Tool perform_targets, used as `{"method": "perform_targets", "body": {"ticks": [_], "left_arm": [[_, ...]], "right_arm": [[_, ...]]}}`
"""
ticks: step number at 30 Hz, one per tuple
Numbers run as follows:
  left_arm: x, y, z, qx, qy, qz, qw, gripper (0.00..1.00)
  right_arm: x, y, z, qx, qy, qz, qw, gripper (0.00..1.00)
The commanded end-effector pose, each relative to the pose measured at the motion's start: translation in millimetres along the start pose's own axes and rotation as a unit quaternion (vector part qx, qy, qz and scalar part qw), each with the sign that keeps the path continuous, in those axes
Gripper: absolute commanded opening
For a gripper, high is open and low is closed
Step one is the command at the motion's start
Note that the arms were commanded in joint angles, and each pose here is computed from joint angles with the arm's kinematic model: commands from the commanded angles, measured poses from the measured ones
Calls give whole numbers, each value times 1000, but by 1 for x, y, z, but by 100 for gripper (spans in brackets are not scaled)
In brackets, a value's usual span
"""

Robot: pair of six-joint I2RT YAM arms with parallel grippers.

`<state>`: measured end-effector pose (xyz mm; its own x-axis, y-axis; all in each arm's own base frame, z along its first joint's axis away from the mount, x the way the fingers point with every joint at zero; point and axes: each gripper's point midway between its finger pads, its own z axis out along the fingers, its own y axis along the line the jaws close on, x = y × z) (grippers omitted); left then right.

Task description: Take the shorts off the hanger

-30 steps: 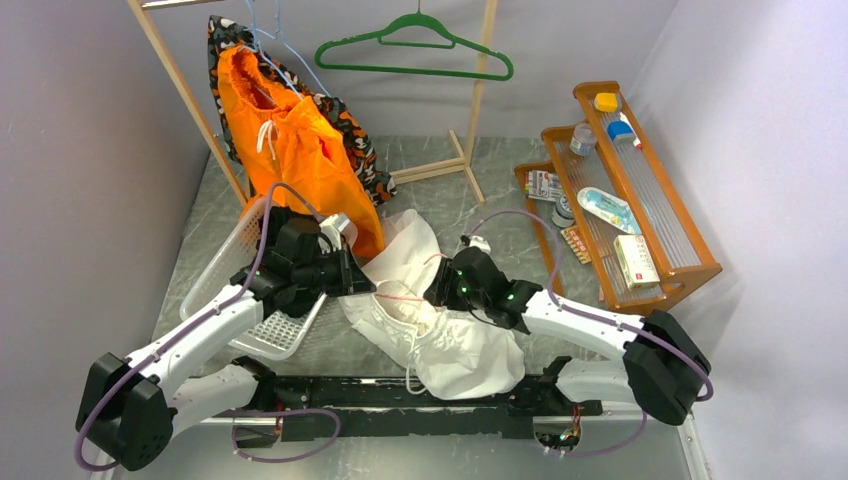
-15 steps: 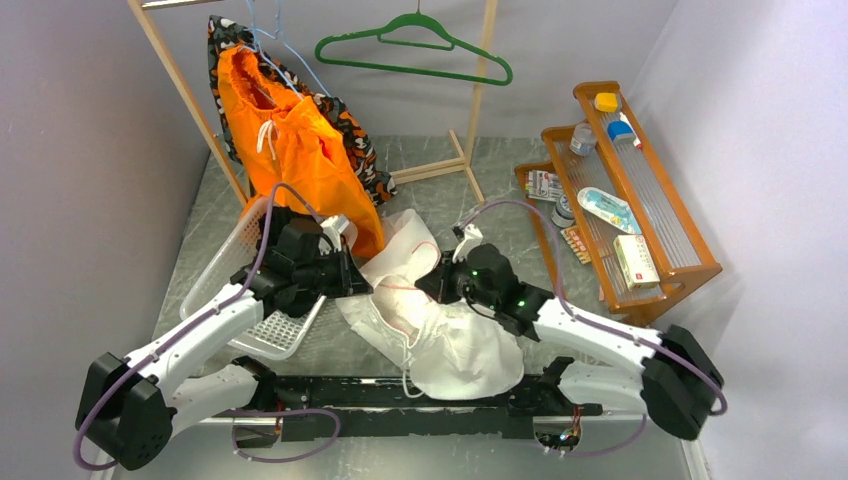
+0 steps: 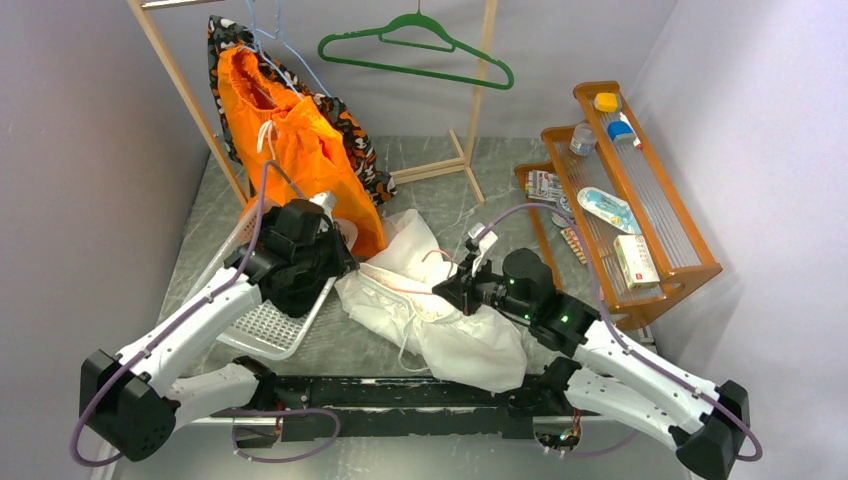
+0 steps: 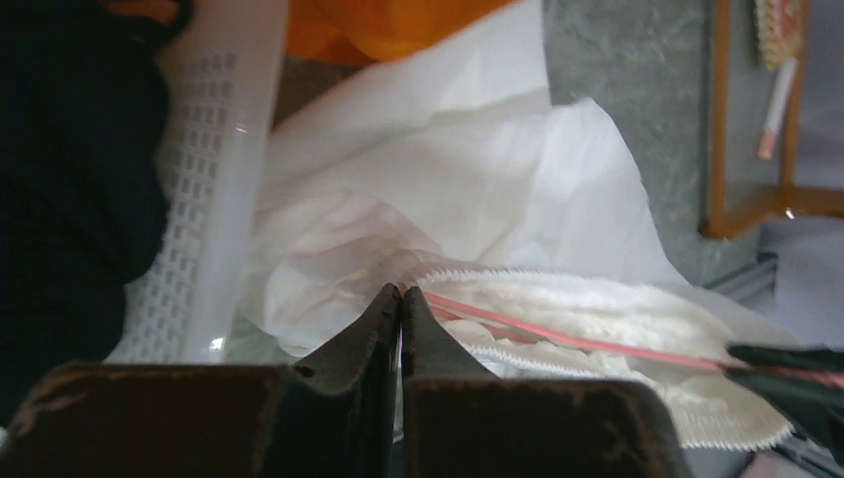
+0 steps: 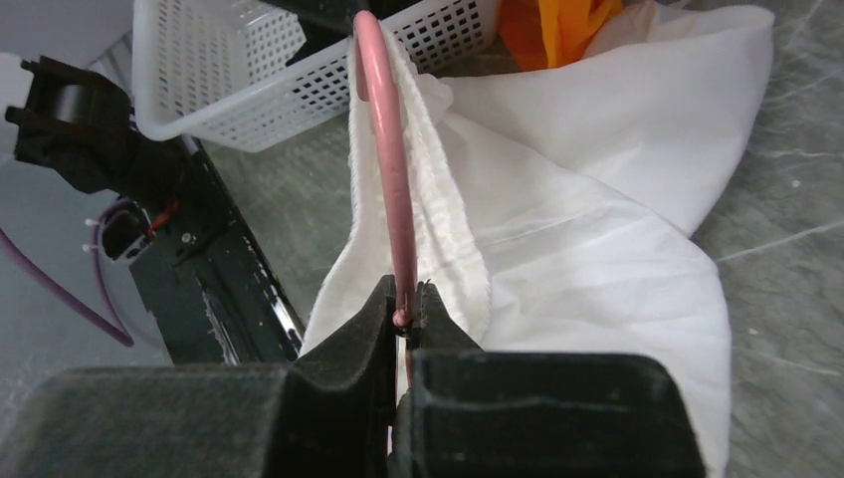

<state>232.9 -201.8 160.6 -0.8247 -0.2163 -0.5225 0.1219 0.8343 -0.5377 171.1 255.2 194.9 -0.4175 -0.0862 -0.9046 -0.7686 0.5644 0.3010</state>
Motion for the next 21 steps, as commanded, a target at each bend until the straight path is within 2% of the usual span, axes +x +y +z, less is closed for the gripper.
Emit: {"method": "perform_targets", "body": {"ticks": [1,4,8,11,14,18,19,21], "left_arm": [[-13,36,-3,-122,-22,-8,992,7],[-8,46,2,-142,-13,-12,990,7],[-11,56,0,-177,-23,-27,984,7],[-11,50,1,-161,-24,-33,986,7],[-6,29,5,-91,-15,-25,995,7],[-2,-14,2,46,-18,3,999,8],[0,-22,0,73,-16,12,997,9],[3,-34,-5,107,-10,31,994,19]], "right_arm": [[-14,-2,-21,11,-1,-62,998,0],[-23,3,-33,3,-44,-79,996,0],[-46,6,-59,7,-131,-88,987,0],[-52,3,-73,20,-176,-83,981,0],[-57,-7,-78,50,-198,-61,977,0],[-60,-34,-69,128,-183,-9,975,0],[-59,-43,-65,153,-177,3,972,0],[-57,-57,-56,191,-165,38,967,0]]}}
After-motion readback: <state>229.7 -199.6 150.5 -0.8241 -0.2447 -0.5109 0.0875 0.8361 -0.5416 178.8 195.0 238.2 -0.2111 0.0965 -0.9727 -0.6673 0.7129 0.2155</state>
